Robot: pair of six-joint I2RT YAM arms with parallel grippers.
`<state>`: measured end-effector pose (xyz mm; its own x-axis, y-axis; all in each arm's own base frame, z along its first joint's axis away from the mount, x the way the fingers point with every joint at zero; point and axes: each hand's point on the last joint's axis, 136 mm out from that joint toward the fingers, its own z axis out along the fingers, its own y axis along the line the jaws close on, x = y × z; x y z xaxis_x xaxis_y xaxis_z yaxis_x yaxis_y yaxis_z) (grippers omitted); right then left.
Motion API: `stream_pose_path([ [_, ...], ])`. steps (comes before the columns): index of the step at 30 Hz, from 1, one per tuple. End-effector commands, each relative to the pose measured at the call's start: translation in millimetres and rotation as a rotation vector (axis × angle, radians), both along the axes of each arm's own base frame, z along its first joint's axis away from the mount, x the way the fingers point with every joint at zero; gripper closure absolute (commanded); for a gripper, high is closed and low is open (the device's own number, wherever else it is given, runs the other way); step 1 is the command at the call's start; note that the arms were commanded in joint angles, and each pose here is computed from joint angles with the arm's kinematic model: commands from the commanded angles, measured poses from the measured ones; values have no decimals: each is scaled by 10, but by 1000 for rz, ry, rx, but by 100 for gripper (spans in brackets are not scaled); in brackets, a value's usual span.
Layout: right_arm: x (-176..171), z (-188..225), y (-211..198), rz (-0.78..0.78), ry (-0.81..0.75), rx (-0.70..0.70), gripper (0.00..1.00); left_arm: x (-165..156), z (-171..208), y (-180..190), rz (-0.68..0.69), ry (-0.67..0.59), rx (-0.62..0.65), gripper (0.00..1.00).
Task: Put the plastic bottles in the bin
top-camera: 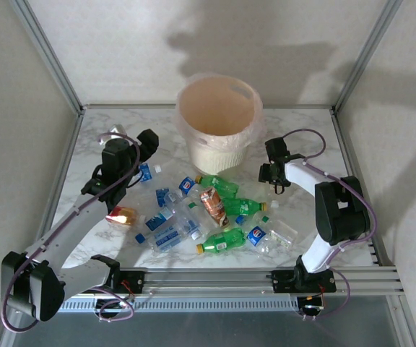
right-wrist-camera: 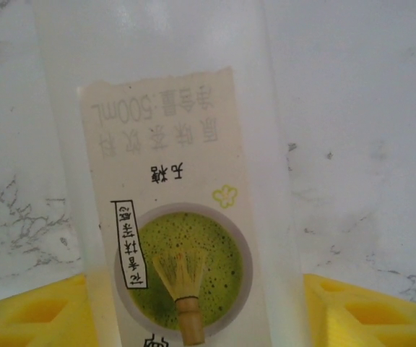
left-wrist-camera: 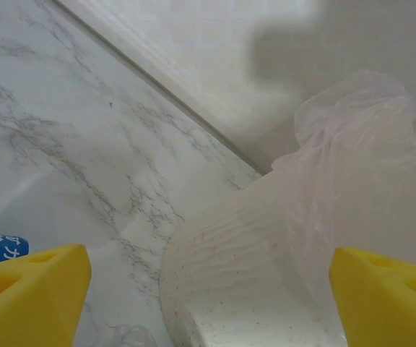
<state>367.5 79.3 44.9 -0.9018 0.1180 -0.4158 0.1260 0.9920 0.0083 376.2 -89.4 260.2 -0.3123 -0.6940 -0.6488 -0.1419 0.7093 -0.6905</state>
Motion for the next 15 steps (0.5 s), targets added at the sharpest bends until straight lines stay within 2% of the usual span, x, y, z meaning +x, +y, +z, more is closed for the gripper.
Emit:
stream_pose_path([
  [1,-46,43,-112,-29,-13,-24,40,5,111,-80,-28,-9,-9,15],
  [8,8,550,-230,-79,-133,-47,42,16,197,-97,-35,-21,-8,15],
  [15,78,1554,-295,-125,-337,-12,42,73,463,-119,-43,-66,-1,16],
])
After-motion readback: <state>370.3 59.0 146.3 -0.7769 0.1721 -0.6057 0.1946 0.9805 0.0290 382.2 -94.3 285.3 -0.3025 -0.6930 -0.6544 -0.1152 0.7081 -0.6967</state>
